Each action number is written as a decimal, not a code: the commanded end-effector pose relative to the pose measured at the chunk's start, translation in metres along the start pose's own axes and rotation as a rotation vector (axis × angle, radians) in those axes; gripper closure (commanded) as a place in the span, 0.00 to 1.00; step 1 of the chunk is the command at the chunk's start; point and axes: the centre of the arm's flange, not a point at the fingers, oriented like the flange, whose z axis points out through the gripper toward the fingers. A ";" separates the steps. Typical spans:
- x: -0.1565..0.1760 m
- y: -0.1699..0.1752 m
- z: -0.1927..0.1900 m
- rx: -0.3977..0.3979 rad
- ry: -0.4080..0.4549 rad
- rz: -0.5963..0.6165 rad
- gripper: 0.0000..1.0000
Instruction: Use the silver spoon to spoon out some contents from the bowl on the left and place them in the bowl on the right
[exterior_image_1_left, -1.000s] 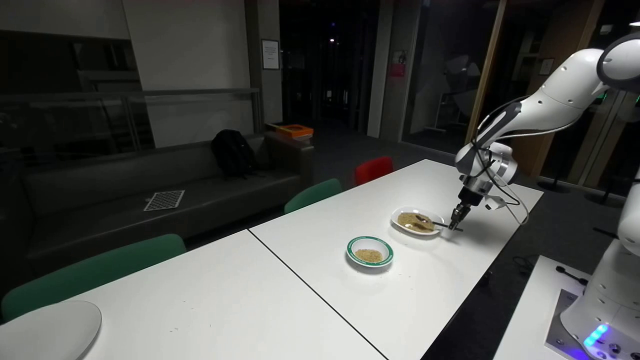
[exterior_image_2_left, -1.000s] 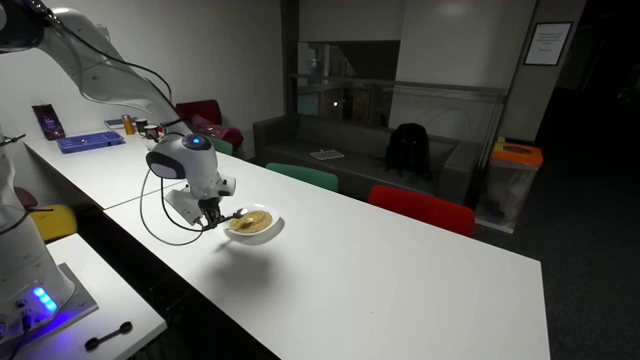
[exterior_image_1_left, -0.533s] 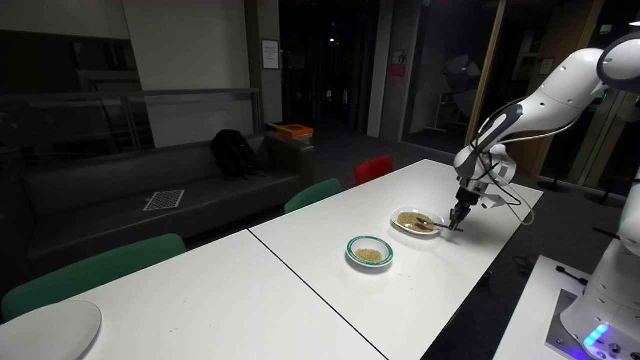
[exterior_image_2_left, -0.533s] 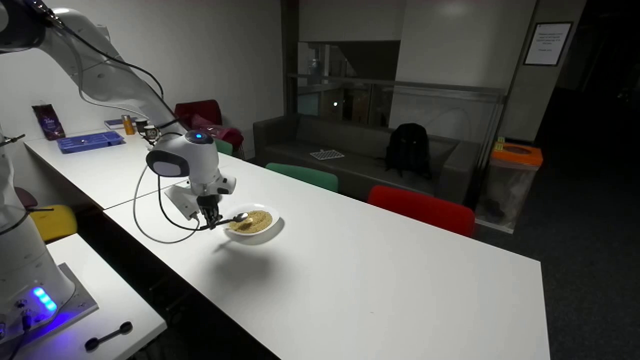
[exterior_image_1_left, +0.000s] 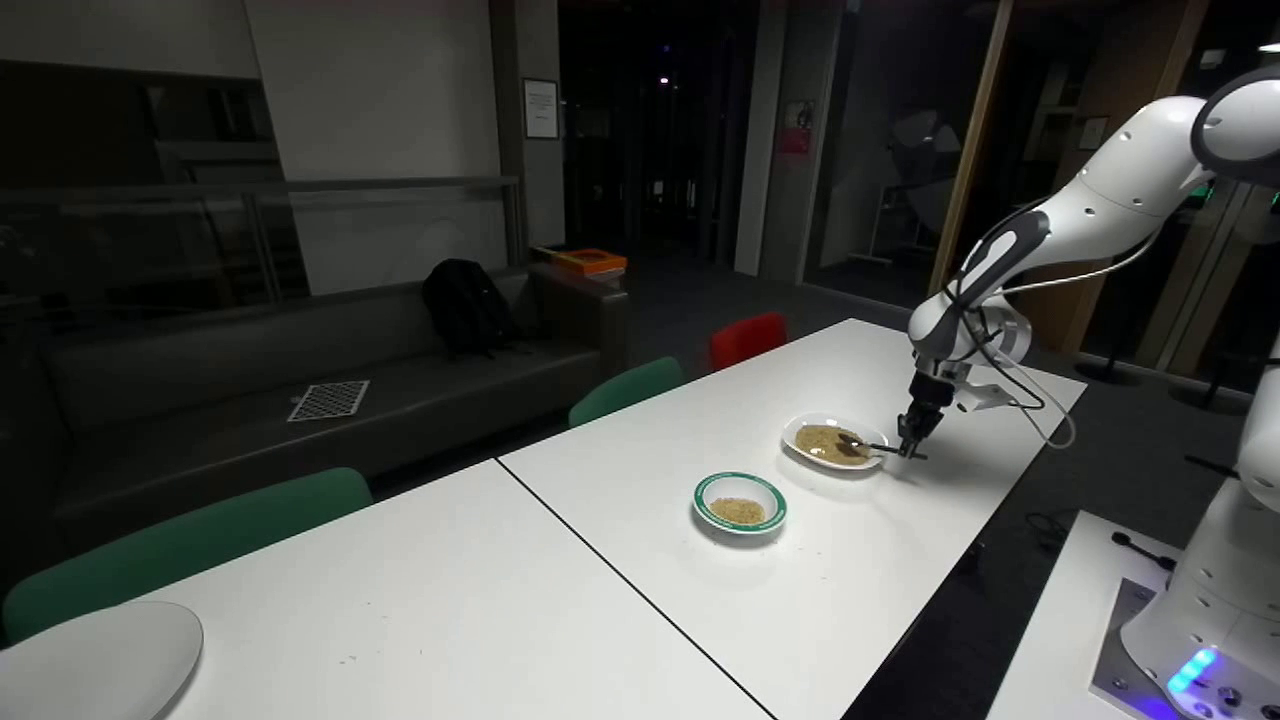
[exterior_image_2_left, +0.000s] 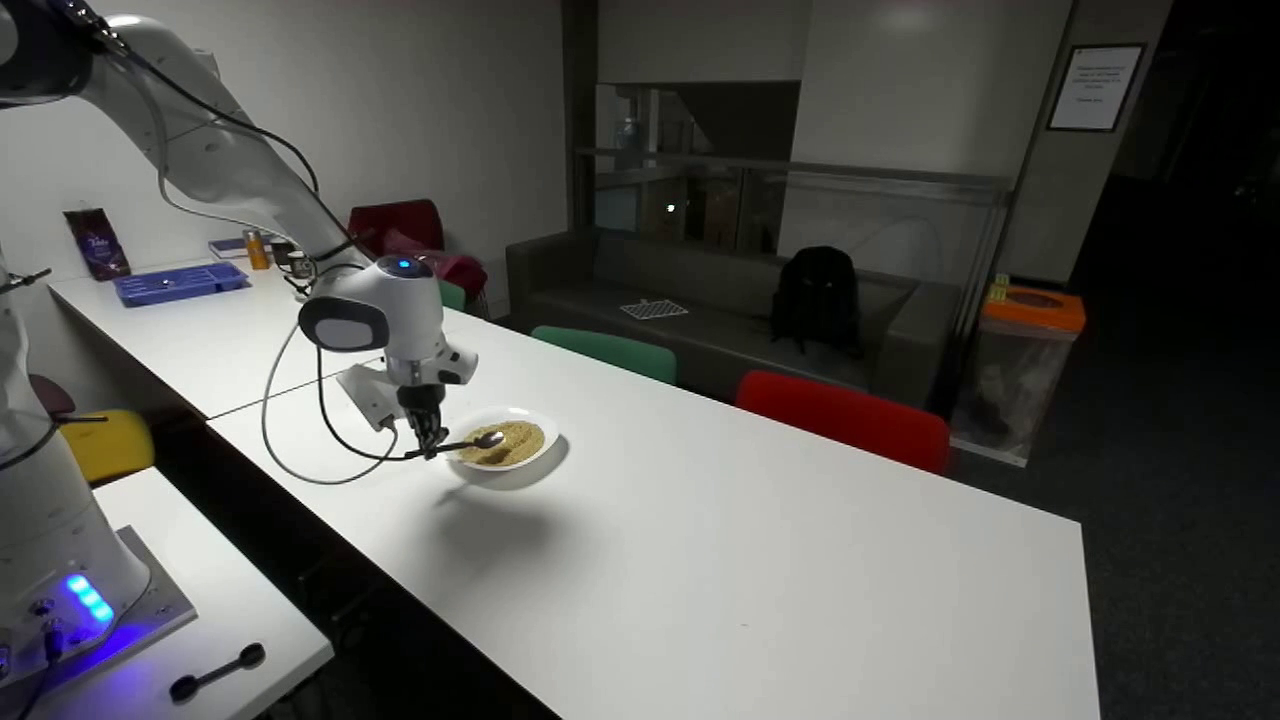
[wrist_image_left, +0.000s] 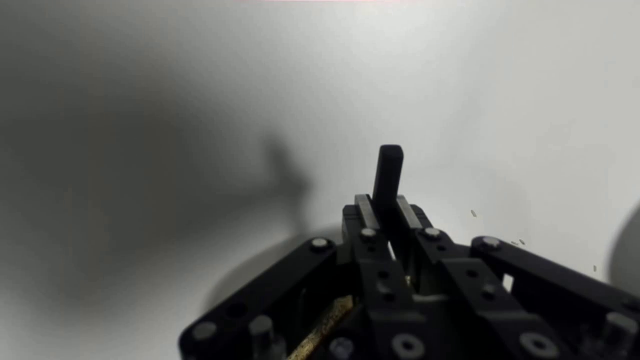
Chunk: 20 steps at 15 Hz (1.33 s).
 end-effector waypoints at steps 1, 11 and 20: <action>0.010 0.004 -0.002 -0.018 -0.003 0.028 0.97; 0.017 0.012 0.013 -0.028 -0.015 0.056 0.97; 0.022 0.018 0.017 -0.028 -0.016 0.094 0.25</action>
